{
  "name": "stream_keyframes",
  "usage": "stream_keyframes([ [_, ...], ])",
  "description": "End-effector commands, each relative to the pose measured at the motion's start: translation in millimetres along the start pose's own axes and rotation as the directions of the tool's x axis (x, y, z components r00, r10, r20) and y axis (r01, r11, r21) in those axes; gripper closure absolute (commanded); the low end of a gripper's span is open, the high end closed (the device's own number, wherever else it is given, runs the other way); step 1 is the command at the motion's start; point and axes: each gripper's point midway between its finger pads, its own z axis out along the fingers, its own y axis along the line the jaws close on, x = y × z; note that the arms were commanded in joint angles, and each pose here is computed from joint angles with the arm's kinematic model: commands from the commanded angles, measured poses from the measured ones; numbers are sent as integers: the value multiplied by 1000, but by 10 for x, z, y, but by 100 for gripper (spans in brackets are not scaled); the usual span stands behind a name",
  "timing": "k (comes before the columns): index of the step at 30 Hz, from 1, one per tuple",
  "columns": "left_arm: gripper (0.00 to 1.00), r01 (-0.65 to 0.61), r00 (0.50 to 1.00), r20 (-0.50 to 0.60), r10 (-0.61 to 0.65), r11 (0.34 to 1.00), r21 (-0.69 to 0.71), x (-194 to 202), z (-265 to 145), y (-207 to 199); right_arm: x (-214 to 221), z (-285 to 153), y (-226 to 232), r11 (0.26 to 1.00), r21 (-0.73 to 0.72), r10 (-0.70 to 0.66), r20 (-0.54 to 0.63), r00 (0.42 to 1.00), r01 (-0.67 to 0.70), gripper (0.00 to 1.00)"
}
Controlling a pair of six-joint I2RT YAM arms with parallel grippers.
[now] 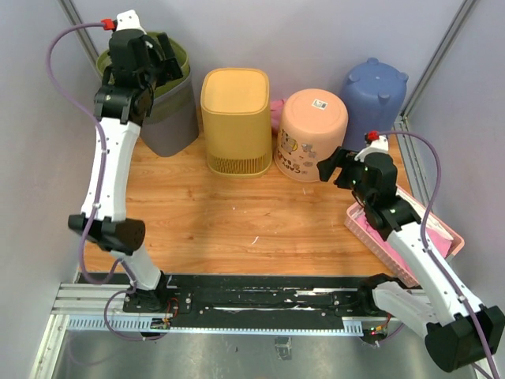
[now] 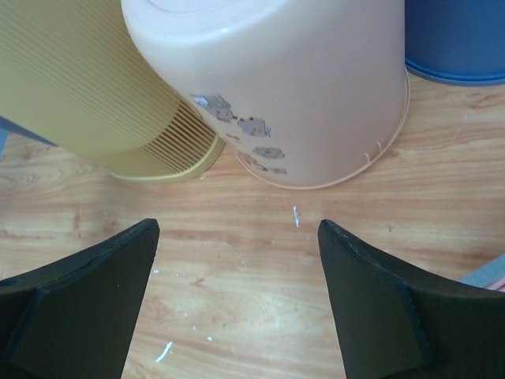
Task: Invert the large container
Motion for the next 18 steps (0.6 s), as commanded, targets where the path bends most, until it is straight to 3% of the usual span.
stream_keyframes([
  [1, 6, -208, 975, -98, 201, 976, -65, 216, 330, 252, 207, -219, -28, 999, -10, -38, -80, 996, 38, 15],
  [4, 5, -292, 953, -75, 292, 956, 19, 208, 517, 164, 265, -259, -11, 999, -25, -35, -106, 994, 32, 15],
  [12, 5, -381, 920, -58, 389, 918, 106, 316, 852, 251, 452, -308, -16, 999, -35, -23, -183, 983, 17, 16],
  [18, 6, -383, 907, -102, 409, 901, 205, 520, 1065, 367, 473, -315, -19, 999, -33, -26, -197, 980, 20, 16],
])
